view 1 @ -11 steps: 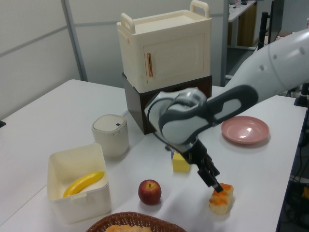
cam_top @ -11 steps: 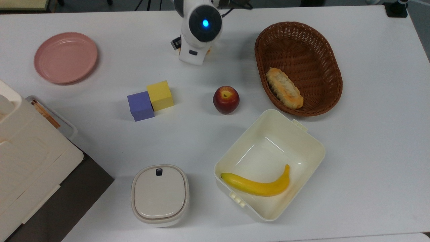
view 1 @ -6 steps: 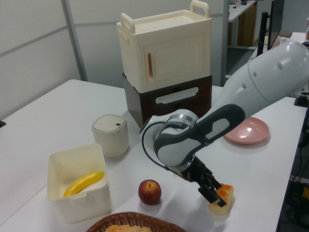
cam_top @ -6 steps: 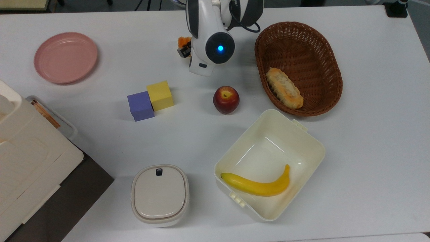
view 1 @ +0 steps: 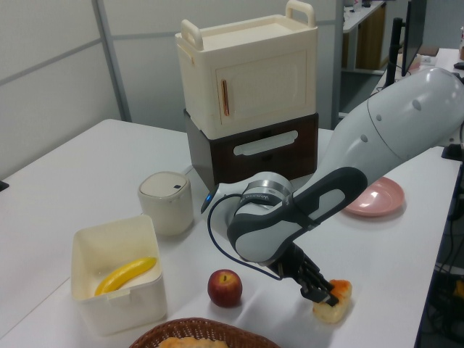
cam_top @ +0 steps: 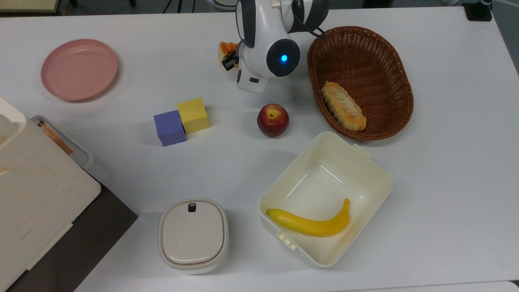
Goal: Put the bread in the basket
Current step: 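Close the gripper on the orange-topped bread piece, then carry the bread piece over the wicker basket and lower it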
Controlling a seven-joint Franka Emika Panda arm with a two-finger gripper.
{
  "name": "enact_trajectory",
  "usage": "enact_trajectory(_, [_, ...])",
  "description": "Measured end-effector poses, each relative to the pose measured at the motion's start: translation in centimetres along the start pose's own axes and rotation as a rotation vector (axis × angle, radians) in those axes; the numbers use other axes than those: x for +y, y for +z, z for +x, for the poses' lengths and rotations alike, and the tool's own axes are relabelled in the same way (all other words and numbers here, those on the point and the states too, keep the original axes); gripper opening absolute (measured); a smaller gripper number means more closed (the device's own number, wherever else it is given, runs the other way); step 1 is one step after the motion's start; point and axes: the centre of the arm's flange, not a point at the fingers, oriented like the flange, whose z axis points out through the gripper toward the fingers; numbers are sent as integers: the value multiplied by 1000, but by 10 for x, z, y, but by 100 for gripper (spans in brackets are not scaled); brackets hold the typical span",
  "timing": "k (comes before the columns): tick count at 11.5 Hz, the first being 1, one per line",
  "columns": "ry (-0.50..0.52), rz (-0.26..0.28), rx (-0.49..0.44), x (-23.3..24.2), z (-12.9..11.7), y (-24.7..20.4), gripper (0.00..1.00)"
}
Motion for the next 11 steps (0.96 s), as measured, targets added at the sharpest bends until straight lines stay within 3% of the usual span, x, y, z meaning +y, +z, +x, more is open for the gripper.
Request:
enact_trajectory(2, [5,-3,8,2,-2,-7,7])
enact_trajectory(3, [9,-5,15,3,-3,-13,2])
enact_trajectory(11, [28,-19,56,4,-23,-71,2])
